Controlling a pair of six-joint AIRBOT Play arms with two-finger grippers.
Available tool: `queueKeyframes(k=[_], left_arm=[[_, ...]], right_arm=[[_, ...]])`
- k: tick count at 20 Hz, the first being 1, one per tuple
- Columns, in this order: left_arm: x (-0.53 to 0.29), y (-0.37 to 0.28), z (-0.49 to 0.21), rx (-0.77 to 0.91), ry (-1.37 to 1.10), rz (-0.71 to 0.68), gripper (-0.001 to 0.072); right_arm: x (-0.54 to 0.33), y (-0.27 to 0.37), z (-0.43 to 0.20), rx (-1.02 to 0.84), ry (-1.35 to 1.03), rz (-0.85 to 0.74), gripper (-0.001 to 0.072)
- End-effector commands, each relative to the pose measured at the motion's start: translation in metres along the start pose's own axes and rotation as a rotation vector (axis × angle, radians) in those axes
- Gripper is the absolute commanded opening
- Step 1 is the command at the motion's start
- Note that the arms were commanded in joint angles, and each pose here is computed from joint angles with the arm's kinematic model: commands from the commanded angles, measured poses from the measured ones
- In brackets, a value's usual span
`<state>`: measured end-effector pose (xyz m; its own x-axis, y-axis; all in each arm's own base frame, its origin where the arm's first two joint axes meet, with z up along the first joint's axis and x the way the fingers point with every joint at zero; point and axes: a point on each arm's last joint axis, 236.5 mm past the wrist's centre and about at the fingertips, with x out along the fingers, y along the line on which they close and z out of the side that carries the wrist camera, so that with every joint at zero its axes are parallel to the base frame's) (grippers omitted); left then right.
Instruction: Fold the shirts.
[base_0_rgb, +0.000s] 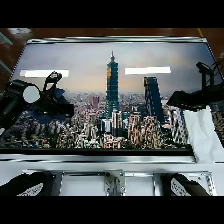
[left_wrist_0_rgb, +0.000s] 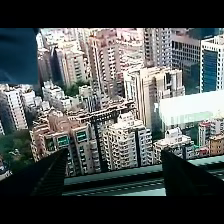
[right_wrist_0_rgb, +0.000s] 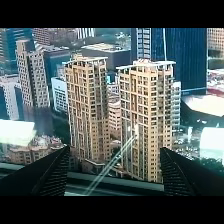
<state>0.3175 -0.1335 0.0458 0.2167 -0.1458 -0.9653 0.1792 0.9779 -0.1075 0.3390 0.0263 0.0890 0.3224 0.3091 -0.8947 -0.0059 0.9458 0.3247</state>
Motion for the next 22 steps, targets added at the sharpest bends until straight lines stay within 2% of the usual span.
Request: queueKeyframes(k=[1,4,7,9,12,16,21,22], left_arm=[[0.004,0.004,0.006,0.033,-0.013,0.012,0.0699],[0.007,0.072,0.035,-0.012,-0.056,0.183,0.0712],[0.008,0.158,0.063,-0.217,-0.051,0.226,0.072],[0.02,0.203,0.075,-0.427,-0.053,0.167,0.072],[0.058,0.227,0.077,-0.639,-0.012,0.001,0.072],[0.11,0.241,0.06,-0.682,0.091,-0.011,0.072],[0.147,0.243,0.066,-0.688,0.084,-0.012,0.0714],[0.151,0.242,0.064,-0.687,0.097,-0.013,0.0544]], right_arm=[[0.0,0.003,0.001,-0.031,-0.005,0.01,0.0677],[0.0,0.002,0.002,-0.033,-0.009,0.008,0.0677],[0.0,0.001,0.012,-0.031,-0.052,0.003,0.0677],[-0.001,0.001,0.017,-0.029,-0.072,0.0,0.0677],[-0.001,0.001,0.018,-0.029,-0.075,0.002,0.0677],[-0.001,0.001,0.018,-0.024,-0.075,0.003,0.0677],[-0.001,0.01,0.019,0.013,-0.079,0.04,0.0677],[-0.001,0.011,0.019,0.019,-0.08,0.045,0.0677]])
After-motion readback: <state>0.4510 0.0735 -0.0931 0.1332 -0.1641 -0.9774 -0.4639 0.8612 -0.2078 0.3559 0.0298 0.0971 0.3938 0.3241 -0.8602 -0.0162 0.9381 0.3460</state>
